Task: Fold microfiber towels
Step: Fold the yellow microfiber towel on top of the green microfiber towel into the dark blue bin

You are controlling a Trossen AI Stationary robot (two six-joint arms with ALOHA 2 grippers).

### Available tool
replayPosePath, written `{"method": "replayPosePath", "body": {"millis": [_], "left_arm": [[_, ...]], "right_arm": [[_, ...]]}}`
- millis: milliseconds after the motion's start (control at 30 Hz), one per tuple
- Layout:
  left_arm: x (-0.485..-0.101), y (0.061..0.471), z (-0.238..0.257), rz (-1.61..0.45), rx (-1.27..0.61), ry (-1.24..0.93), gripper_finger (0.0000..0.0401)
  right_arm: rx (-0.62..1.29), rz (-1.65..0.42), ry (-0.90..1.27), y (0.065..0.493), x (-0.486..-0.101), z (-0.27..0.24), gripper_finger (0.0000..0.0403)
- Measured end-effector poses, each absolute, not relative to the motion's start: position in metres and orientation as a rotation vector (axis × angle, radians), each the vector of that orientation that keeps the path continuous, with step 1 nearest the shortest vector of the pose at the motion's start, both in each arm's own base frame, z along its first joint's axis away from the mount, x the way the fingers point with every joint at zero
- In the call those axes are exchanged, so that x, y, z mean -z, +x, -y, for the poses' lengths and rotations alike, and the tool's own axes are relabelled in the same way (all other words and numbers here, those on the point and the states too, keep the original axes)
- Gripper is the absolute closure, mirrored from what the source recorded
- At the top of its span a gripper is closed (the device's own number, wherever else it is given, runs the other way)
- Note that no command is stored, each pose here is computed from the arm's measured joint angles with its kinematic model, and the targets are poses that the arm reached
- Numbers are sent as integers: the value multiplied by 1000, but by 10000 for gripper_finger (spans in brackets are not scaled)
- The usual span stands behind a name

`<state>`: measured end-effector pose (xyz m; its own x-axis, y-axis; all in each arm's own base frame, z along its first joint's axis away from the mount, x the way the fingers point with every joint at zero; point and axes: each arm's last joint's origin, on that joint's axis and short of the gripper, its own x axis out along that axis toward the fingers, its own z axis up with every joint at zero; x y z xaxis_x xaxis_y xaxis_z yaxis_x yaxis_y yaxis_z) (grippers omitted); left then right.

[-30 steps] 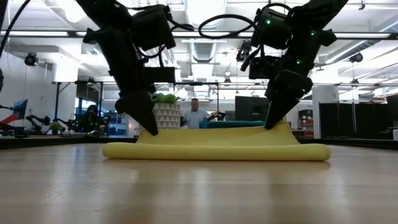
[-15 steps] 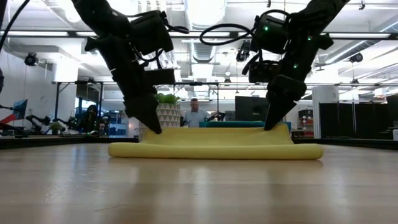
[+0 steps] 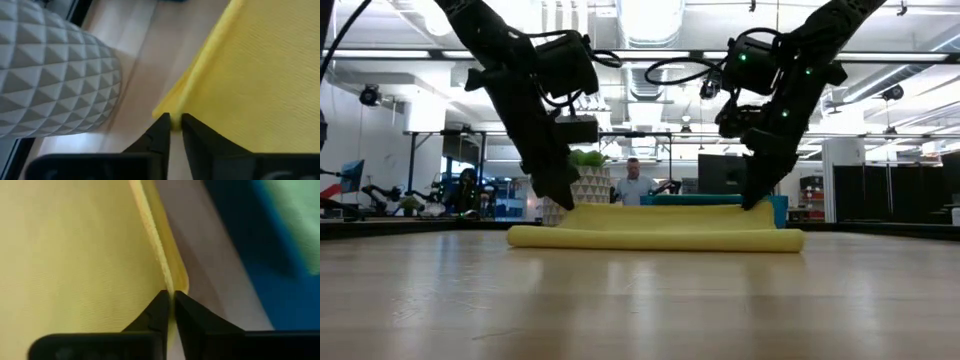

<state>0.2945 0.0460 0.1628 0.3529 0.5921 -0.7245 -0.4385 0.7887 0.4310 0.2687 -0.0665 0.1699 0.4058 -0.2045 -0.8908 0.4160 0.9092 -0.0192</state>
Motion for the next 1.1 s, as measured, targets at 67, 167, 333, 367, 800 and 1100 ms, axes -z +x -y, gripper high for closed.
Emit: {"method": "replayPosePath", "body": {"millis": [67,167,333,367,800,1100], "left_arm": [[-165,294,-49,-1003,-695,175,345],[-169,292,-54,-985,-727,174,309],[-178,289,-57,-958,-724,149,270],[-180,289,-56,-952,-703,135,268],[-147,298,-45,-1097,-133,98,271],[-138,299,-27,-1139,-127,-188,325]], "right_arm": [[419,-1068,242,267,-173,70,353],[437,-1041,259,265,-178,73,313],[439,-980,260,261,-193,73,250],[434,-963,265,259,-197,72,242],[185,-768,432,267,-210,2,251],[150,-759,444,262,-209,-62,278]]}}
